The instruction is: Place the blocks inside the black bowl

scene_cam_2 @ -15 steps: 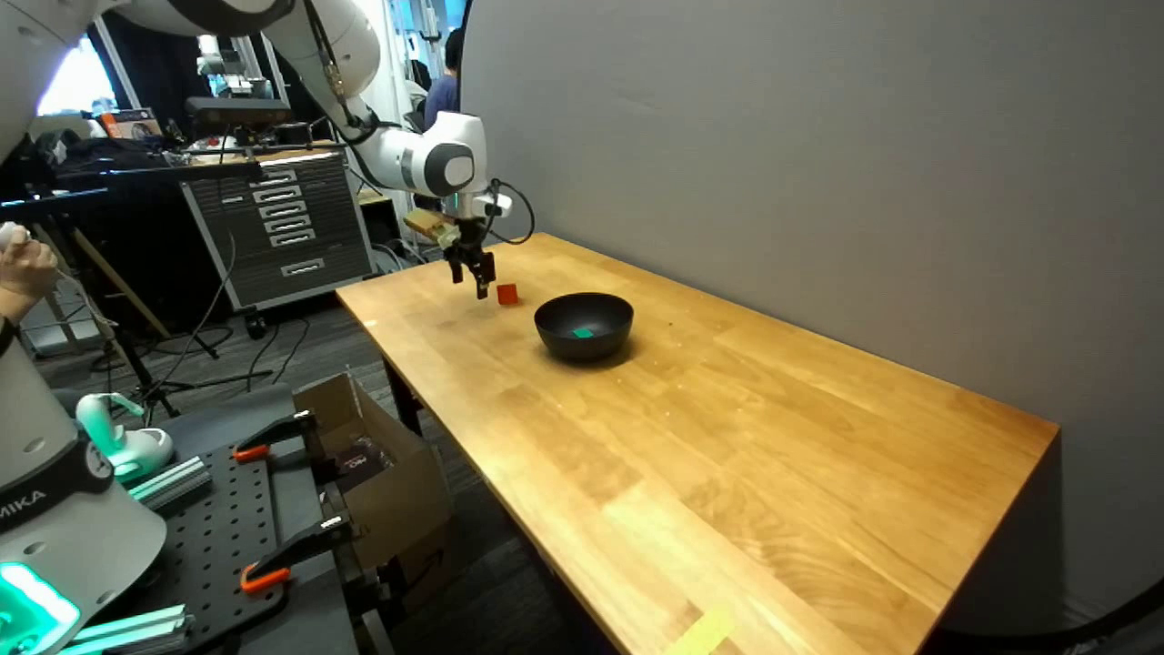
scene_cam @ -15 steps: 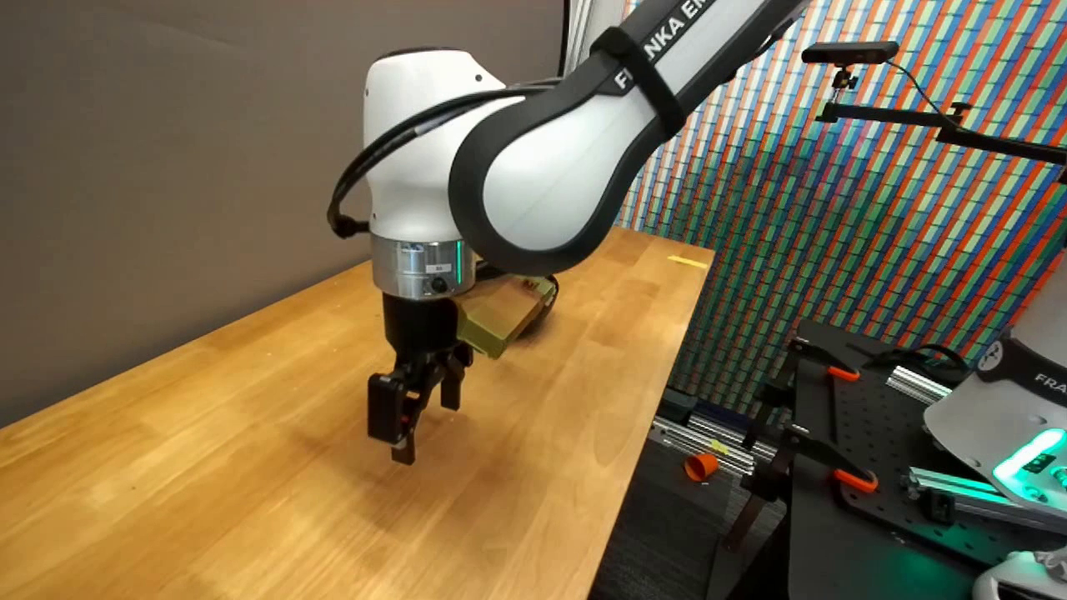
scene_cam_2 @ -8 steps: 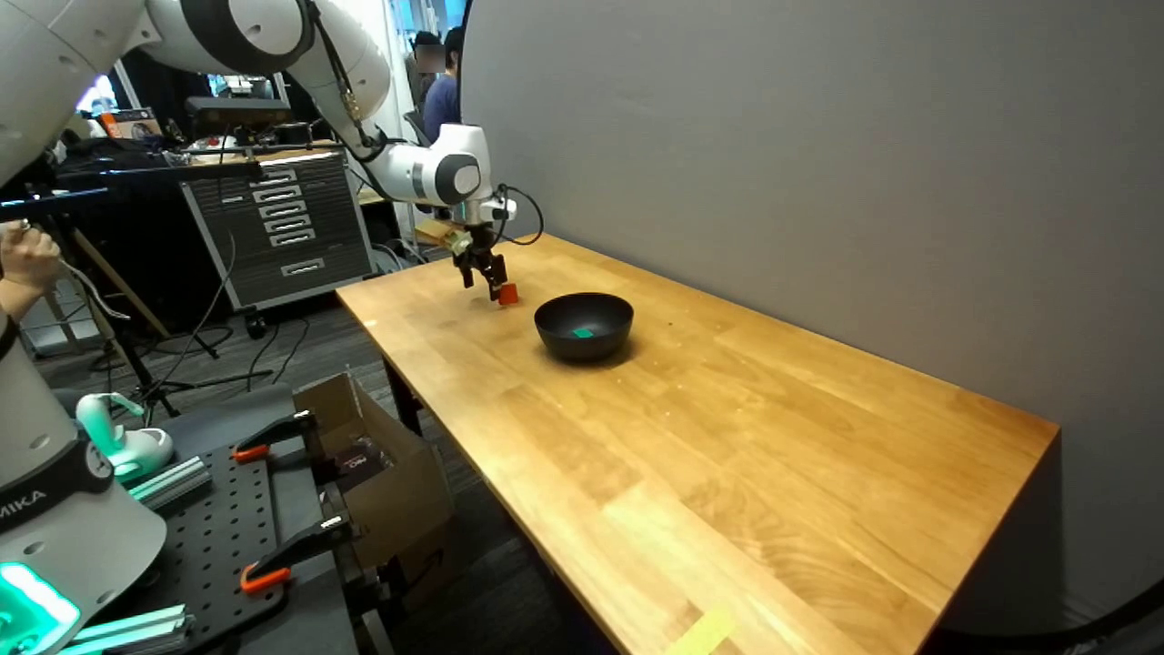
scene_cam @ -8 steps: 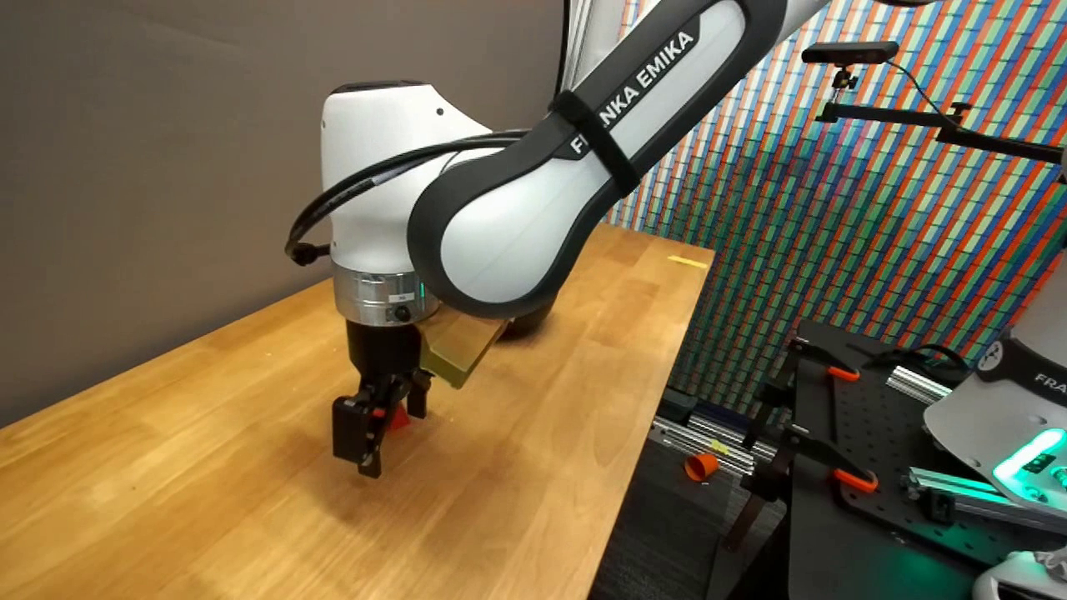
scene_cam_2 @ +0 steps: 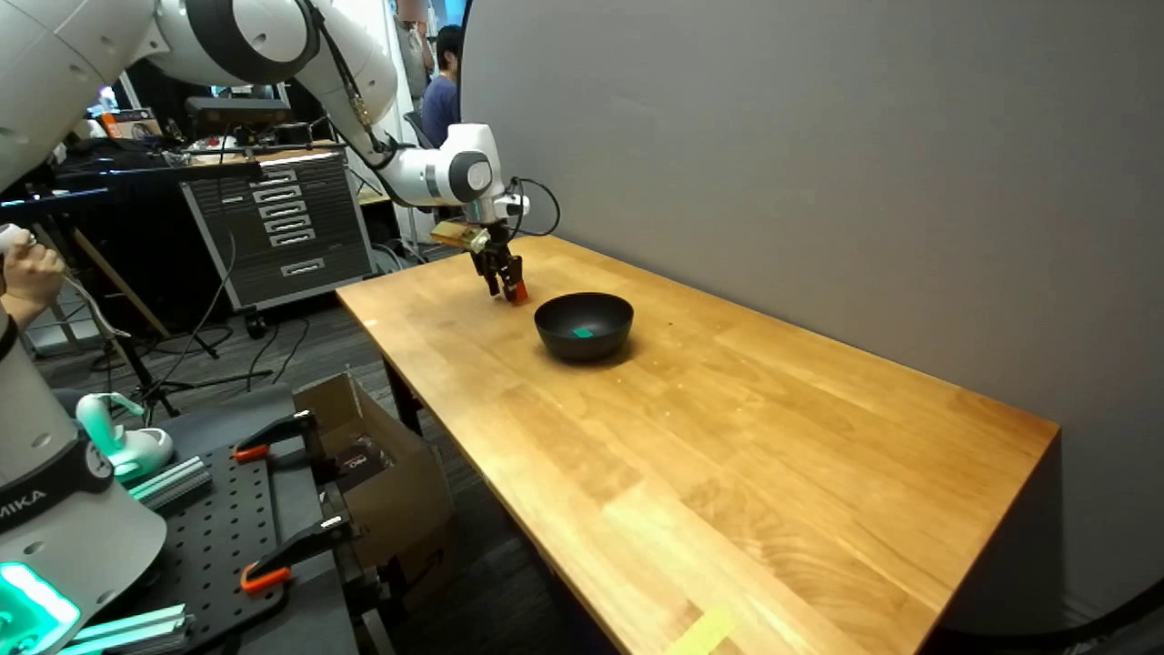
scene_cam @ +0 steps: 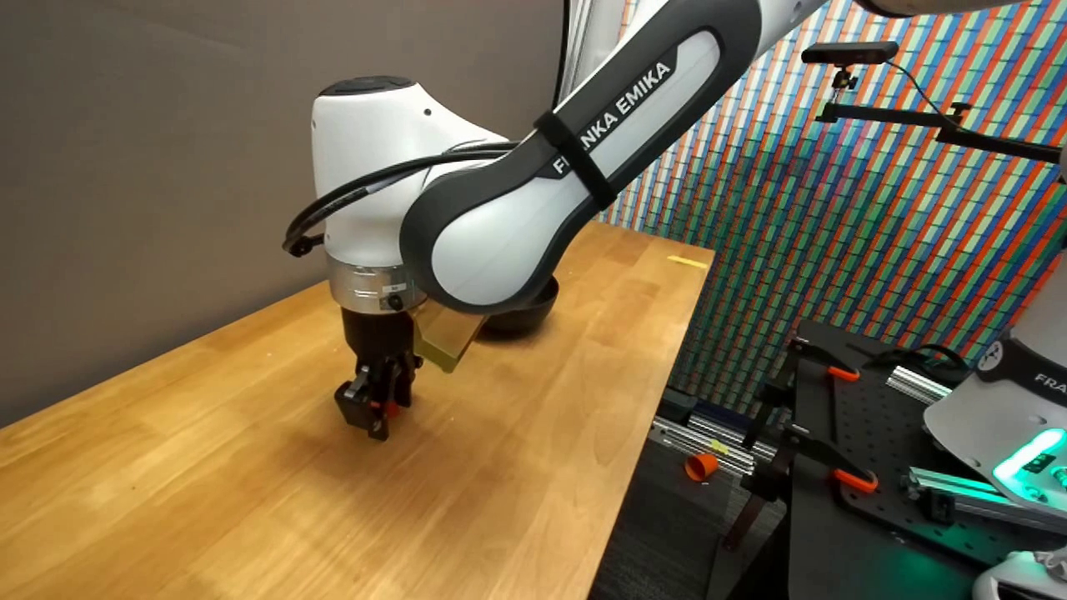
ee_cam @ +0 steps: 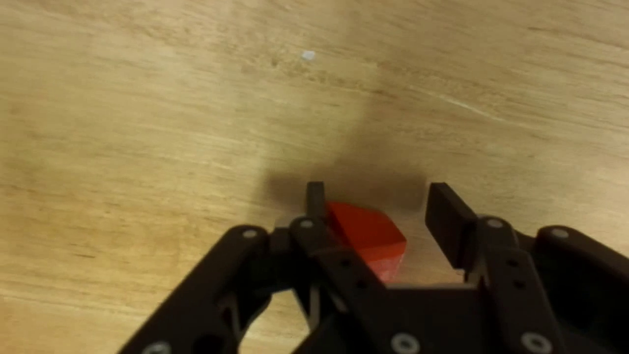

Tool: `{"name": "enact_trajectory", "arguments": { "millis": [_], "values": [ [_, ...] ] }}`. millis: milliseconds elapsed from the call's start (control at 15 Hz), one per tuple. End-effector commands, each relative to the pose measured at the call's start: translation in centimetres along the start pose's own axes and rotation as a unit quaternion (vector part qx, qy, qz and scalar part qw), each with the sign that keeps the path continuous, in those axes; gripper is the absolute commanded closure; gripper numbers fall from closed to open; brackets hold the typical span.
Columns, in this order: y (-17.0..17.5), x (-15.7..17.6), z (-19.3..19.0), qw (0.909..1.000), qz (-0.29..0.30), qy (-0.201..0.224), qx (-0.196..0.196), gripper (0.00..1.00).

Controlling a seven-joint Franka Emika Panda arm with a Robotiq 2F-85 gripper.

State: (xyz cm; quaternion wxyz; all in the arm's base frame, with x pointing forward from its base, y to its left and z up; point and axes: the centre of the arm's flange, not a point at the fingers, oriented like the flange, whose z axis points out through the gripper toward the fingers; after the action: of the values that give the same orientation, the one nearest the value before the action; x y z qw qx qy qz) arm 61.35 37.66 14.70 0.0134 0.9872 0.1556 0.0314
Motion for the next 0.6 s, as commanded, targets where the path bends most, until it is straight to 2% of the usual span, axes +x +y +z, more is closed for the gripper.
{"name": "enact_trajectory", "arguments": {
  "millis": [0, 67, 133, 267, 333, 467, 533],
  "values": [
    [0.5, 1.1, 0.5, 0.9998, -0.009, 0.001, -0.017, 0.23],
    [0.6, 1.1, 0.8, 0.9998, -0.008, 0.002, -0.019, 0.28],
    [0.6, 1.1, 0.8, 0.9997, -0.012, 0.001, -0.022, 0.77],
    [0.3, 1.1, 0.7, 0.9996, -0.017, 0.003, -0.024, 0.74],
    [0.1, 1.1, 0.5, 0.9995, -0.018, 0.005, -0.024, 0.8],
    [-0.4, 1.2, 0.1, 0.9994, -0.022, 0.007, -0.024, 0.97],
    [-0.5, 1.1, 0.0, 0.9994, -0.023, 0.008, -0.024, 1.0]
  ]
}}
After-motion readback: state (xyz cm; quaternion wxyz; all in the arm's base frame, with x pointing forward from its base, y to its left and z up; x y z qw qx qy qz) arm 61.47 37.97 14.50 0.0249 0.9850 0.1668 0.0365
